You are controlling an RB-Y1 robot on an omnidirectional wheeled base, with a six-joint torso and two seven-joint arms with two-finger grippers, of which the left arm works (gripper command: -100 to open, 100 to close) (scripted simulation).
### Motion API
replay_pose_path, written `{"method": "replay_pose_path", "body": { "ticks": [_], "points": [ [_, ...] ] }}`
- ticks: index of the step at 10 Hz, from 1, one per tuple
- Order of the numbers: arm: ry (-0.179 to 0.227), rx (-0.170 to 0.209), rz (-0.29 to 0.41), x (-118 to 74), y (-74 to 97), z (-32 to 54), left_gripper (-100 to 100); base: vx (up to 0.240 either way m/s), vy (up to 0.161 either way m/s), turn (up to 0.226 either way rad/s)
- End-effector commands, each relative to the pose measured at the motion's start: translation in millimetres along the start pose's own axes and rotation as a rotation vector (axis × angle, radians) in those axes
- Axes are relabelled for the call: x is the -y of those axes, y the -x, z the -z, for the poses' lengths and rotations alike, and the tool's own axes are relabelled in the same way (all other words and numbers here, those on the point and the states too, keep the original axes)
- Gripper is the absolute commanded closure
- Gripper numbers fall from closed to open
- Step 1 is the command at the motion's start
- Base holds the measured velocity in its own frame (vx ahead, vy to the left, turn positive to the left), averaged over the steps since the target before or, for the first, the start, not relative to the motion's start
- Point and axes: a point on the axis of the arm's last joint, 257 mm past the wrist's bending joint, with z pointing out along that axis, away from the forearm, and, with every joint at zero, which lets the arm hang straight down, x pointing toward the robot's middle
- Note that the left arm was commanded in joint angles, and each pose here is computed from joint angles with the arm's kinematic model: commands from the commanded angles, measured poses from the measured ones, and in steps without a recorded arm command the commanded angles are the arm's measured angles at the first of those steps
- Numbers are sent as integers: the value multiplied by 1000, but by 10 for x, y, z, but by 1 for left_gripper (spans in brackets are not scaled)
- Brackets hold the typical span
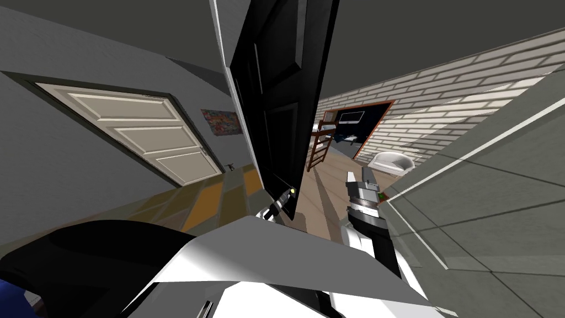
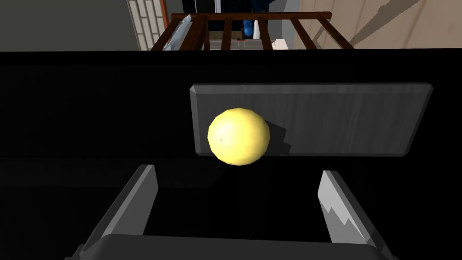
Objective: Push the door open
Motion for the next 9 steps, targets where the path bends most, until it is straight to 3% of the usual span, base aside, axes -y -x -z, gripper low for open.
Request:
{"method": "replay_pose_path", "body": {
  "ticks": [1,3,4,9],
  "points": [
    [-4,3,3,10,-19,-14,-100,155,-120,-23],
    [-5,4,5,12,-28,-26,-100,101,-78,-3],
    [-5,4,5,12,-28,-26,100,-13,7,-10],
    [-5,4,5,12,-28,-26,100,-10,8,-3]
  ]
}}
